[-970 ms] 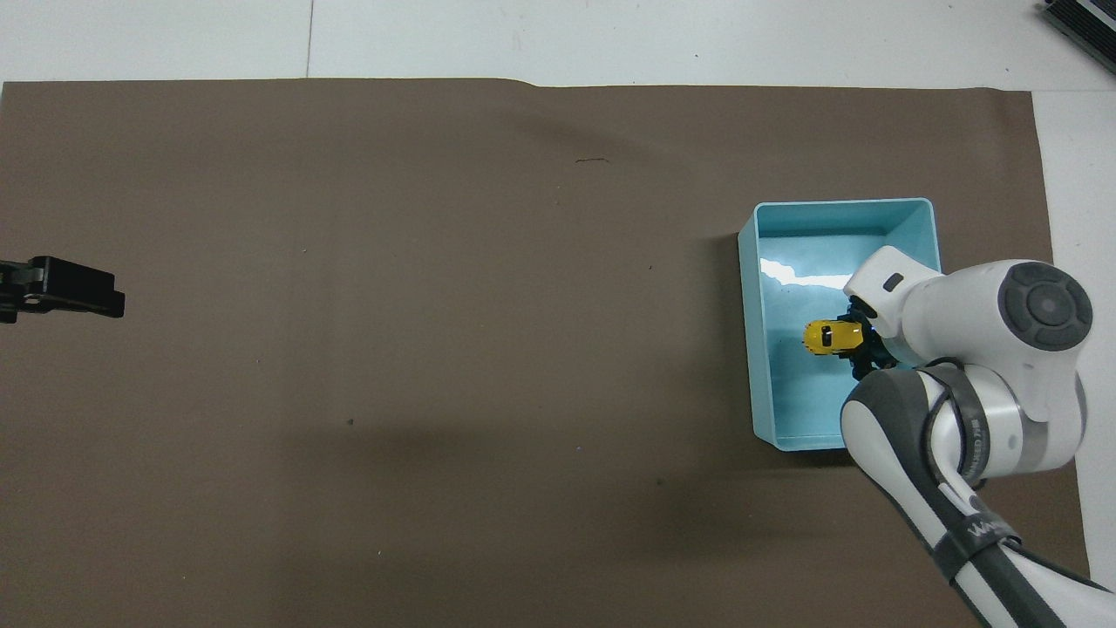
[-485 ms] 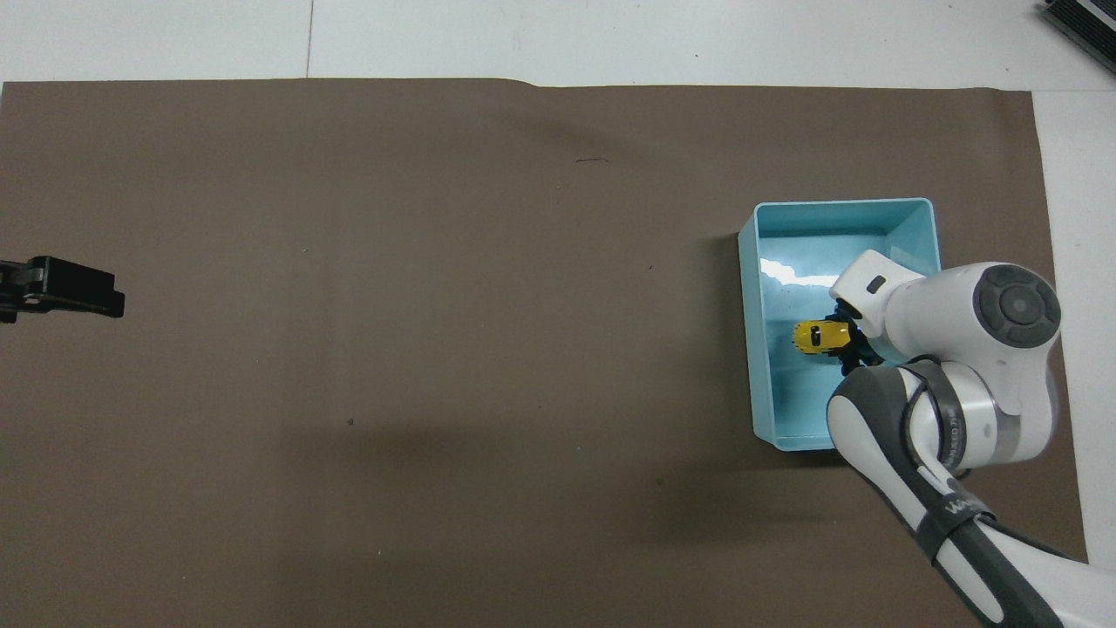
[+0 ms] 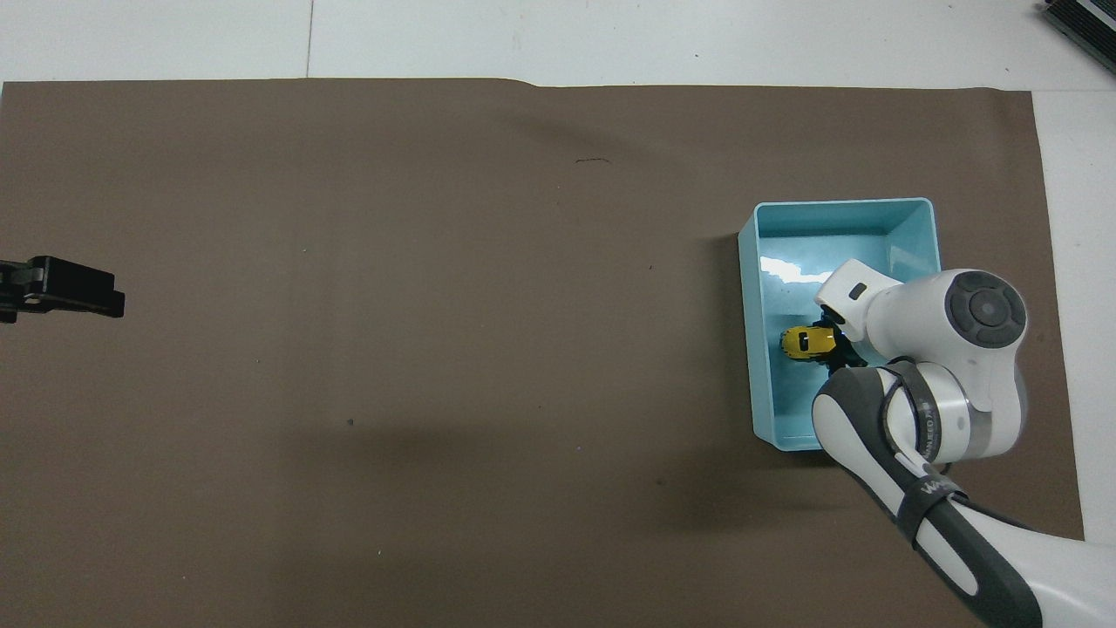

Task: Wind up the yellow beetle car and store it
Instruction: 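Lift the car over the bin wall and lower it inside, then open the right gripper to release the car in the bin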

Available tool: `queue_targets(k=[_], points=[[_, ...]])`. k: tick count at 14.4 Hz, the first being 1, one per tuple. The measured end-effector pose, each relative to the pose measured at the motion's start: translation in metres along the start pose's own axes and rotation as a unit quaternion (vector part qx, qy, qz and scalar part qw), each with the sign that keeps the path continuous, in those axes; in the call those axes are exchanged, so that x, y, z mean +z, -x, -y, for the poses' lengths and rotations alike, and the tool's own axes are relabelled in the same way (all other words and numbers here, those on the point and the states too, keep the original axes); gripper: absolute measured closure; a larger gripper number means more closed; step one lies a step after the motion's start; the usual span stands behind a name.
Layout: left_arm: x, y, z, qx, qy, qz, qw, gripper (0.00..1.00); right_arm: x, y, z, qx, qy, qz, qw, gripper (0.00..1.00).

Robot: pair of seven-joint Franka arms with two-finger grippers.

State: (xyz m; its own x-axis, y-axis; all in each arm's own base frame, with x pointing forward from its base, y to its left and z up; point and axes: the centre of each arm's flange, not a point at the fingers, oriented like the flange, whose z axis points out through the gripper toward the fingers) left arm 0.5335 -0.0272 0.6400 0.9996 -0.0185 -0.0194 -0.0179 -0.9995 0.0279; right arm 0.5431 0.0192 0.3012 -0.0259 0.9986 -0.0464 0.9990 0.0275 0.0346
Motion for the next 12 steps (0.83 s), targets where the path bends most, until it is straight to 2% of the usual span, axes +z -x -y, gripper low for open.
queue_targets(k=[1,2,6,8,12], points=[[0.000,0.000,0.000,0.000,0.000,0.000,1.000,0.00,-0.005,0.000,-0.003,0.000,-0.001,0.001,1.000,0.04],[0.000,0.000,0.000,0.000,0.000,0.000,1.000,0.00,-0.013,0.001,-0.007,0.001,-0.004,0.002,1.000,0.00],[0.000,0.000,0.000,0.000,0.000,0.000,1.000,0.00,-0.076,0.003,-0.029,0.016,-0.007,0.007,1.000,0.00],[0.000,0.000,0.000,0.000,0.000,0.000,1.000,0.00,-0.108,0.004,-0.035,0.045,-0.005,0.009,0.999,0.00],[0.000,0.000,0.000,0.000,0.000,0.000,1.000,0.00,-0.148,0.003,-0.042,0.132,-0.011,-0.009,0.991,0.00]])
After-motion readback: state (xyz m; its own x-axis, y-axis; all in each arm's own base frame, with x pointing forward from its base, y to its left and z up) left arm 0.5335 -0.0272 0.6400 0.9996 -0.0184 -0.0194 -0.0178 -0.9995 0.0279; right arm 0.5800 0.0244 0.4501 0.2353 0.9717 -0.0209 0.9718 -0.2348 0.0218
